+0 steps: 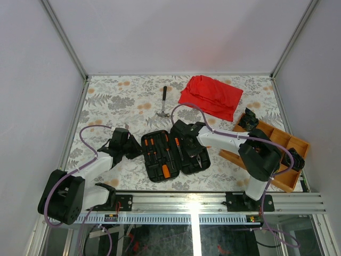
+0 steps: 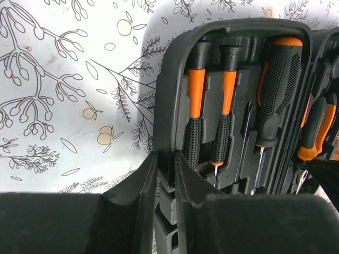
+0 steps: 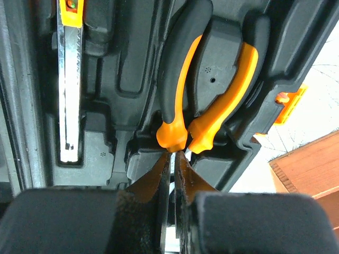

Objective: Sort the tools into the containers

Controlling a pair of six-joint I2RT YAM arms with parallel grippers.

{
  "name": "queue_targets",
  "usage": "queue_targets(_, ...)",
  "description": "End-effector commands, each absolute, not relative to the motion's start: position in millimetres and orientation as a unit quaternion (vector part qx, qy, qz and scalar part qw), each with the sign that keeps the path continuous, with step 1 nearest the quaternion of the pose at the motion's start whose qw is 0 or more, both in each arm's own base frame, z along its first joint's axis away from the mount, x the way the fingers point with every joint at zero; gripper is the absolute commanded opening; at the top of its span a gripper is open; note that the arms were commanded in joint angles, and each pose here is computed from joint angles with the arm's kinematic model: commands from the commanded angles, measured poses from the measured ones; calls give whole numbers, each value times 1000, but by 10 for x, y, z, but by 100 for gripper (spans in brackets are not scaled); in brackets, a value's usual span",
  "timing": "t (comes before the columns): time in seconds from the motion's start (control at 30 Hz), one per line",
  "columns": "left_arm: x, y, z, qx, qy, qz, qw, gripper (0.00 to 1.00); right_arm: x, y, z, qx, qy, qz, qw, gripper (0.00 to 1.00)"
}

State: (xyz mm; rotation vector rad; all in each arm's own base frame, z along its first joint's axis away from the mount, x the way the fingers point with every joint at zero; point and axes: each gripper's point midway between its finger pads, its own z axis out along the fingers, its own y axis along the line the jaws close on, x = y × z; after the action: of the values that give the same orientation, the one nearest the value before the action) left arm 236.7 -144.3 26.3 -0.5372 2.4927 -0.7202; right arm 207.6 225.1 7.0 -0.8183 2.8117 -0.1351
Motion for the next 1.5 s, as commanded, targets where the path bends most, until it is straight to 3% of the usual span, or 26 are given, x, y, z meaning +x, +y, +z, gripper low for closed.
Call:
queue_targets(0.0,2286,-1598,237,-169,916,-284,226,7,624,2314,-1935,-214,961,98,-145,0)
queue_targets(0.23,2305,-1522,248,-176,919,-264,236,6,1068,2542,-1186,-241,964,113,-25,1)
queue_targets(0.43,2302,-1459,266,-181,920,-250,244,6,1605,2703,-284,-251,954,109,121,18)
queue_targets(0.67,2300,-1467,265,-179,920,-251,242,6,1967,2667,453,-231,937,103,241,31)
queue_targets(1.2,2295,-1473,257,-175,921,-252,240,6,2380,2411,857,-182,927,87,315,42)
queue_targets(1.47,2296,-1475,250,-175,921,-252,240,6,2340,2251,725,-185,944,52,267,44)
